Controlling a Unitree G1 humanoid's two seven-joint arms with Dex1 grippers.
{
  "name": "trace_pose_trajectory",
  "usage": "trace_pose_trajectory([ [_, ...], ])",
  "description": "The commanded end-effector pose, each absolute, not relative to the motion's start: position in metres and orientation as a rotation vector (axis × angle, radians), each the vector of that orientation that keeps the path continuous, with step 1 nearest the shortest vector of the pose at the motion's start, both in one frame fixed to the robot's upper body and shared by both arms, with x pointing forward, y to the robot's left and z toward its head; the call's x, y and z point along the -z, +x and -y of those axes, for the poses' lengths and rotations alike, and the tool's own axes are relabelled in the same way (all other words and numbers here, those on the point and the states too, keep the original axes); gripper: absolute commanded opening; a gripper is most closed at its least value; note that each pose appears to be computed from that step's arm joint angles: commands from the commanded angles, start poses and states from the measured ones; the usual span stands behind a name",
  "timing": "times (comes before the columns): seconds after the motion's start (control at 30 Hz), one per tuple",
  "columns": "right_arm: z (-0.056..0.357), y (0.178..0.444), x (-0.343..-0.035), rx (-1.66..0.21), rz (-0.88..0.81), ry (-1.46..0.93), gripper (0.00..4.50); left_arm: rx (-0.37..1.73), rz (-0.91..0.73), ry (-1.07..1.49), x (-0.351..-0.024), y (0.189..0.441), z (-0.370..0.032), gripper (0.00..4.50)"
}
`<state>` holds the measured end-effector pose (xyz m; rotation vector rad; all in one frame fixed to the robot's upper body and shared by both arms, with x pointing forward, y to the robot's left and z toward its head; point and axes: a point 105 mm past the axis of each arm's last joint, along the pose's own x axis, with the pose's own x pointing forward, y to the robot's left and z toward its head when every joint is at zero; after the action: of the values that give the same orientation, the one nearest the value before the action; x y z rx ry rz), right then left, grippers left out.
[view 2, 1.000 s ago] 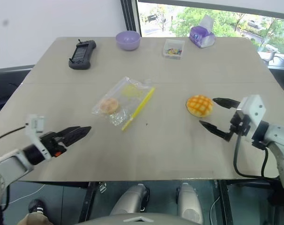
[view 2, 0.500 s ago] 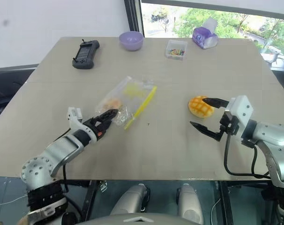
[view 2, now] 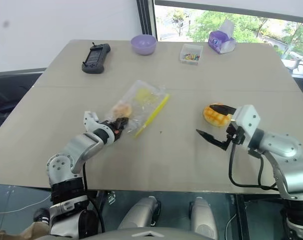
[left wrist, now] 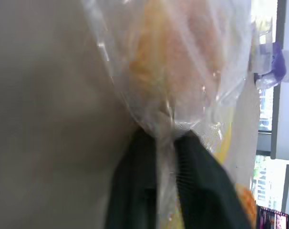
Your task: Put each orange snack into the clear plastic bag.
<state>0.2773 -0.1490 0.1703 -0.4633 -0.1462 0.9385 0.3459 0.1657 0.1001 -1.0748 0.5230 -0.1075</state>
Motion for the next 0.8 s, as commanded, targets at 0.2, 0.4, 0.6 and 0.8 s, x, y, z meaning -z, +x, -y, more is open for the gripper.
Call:
trace_pose_trajectory([
  [0.2,0.127,0.286,-0.181,-0.907,0.258,-0.554,4.5,0.349,-0.489,-1.117,-0.135,0.35,-0.155,0.01],
  [0.4,0.093,0.309,-0.171,-0.904,0.353,-0.764,4.5,0.557,-0.461,-1.12,-0.188,0.345,-0.152,0.01],
  [0.6,0.058,0.353,-0.167,-0.754,0.462,-0.982,4.5,0.678,-0.506,-0.99,-0.201,0.332,-0.147,0.01],
  [0.8,0.053,0.37,-0.179,-0.648,0.54,-1.033,4.5,0.768,-0.621,-0.826,-0.189,0.311,-0.151,0.01],
])
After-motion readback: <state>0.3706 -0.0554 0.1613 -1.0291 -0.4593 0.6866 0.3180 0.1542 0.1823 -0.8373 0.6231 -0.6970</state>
